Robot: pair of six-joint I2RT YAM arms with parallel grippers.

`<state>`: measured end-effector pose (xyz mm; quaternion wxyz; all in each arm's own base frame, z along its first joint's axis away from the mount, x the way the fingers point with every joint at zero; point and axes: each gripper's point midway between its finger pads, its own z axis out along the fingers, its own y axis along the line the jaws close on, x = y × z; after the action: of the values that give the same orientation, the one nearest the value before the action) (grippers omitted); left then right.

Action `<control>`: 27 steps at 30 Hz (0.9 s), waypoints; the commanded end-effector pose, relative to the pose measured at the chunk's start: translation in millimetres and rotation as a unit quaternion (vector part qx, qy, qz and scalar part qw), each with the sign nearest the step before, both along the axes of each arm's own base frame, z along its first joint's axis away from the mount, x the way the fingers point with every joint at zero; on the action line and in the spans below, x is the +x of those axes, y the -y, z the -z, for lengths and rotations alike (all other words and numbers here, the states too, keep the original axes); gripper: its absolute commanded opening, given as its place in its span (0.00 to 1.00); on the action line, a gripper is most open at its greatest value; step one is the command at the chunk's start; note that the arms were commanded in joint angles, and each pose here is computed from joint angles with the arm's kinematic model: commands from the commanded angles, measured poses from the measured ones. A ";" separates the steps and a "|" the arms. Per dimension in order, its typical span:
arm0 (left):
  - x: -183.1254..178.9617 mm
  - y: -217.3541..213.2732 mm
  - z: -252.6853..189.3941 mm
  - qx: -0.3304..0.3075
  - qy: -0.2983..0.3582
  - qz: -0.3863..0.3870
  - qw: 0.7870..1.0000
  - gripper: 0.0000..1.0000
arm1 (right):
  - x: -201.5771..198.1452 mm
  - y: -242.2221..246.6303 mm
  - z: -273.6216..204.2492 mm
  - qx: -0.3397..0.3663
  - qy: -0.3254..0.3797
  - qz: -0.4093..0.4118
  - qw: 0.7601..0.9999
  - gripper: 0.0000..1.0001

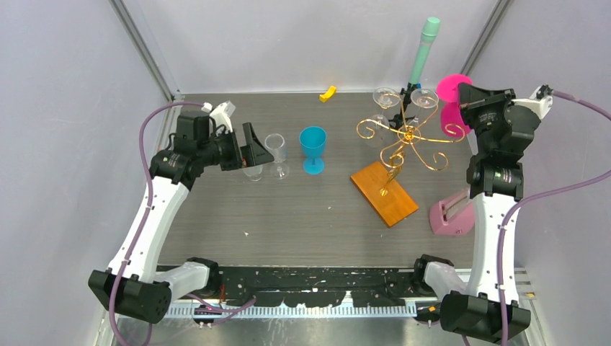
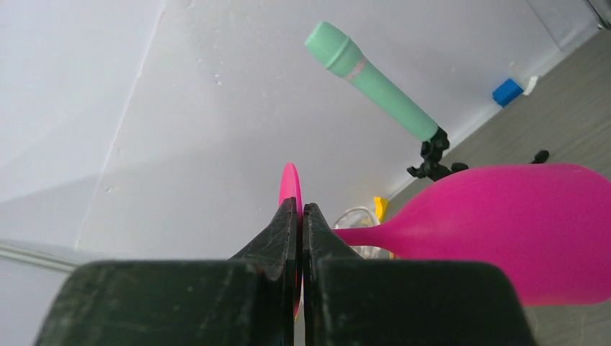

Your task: Take the wine glass off the wine glass rack

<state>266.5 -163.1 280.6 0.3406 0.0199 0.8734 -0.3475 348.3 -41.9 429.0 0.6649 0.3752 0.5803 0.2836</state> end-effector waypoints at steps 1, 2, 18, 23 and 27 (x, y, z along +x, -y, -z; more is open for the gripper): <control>6.3 3.4 -24.0 -0.018 0.035 0.003 0.999 1.00 | -16.5 -9.2 -75.3 -0.059 0.126 -0.014 0.990 0.00; 6.4 3.6 -24.0 -0.019 0.035 0.003 0.999 1.00 | -21.6 -14.4 -85.8 -0.065 0.141 -0.024 0.988 0.00; 3.4 13.4 -43.4 -0.067 0.037 0.005 0.997 1.00 | -113.5 -85.4 -167.9 -0.012 0.250 -0.176 0.952 0.00; -5.4 31.0 -66.5 -0.135 0.048 0.046 0.989 1.00 | -122.8 -107.6 -178.7 0.090 0.279 -0.285 0.913 0.00; -20.0 52.5 -108.0 -0.238 0.060 0.114 0.963 1.00 | -133.6 -115.0 -185.8 0.164 0.308 -0.351 0.869 0.00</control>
<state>265.5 -193.2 323.8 0.3355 0.0071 0.8216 -0.4608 234.5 56.8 598.7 0.6733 0.1758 0.4280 0.5767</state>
